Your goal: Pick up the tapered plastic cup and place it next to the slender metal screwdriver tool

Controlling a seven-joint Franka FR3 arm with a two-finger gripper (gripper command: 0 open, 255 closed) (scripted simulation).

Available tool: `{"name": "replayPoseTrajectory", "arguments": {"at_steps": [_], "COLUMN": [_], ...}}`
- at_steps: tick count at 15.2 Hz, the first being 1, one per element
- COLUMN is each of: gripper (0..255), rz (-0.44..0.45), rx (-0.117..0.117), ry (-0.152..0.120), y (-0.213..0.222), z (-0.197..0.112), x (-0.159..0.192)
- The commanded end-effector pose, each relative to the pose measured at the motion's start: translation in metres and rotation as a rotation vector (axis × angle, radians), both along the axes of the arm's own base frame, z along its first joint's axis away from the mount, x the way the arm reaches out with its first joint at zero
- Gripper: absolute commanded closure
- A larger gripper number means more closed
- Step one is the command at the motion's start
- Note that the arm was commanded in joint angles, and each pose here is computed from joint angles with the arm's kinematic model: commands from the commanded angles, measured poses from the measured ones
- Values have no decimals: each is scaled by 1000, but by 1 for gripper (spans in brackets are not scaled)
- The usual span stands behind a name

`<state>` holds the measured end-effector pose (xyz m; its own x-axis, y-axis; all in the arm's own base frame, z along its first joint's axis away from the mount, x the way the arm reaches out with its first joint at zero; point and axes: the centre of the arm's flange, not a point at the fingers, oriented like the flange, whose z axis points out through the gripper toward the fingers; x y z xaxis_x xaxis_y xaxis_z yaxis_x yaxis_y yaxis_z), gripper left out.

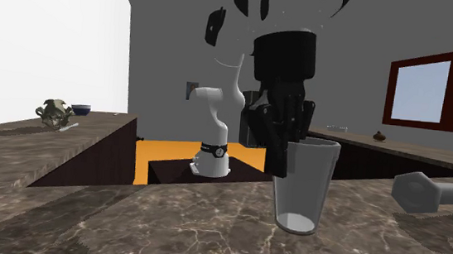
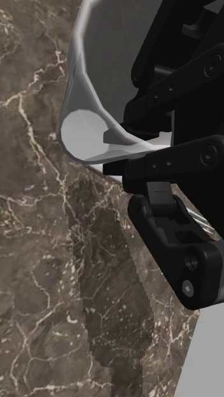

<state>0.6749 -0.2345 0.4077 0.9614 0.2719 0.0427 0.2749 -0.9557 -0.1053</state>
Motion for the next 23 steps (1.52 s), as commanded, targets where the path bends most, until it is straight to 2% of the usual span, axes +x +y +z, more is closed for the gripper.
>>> {"name": "replayPoseTrajectory", "arguments": {"at_steps": [1, 23], "gripper": [255, 255], "rz": [0, 0], "rx": [0, 0], "ry": [0, 0], "y": [1, 1], "z": [12, 128], "x": [1, 1]}}
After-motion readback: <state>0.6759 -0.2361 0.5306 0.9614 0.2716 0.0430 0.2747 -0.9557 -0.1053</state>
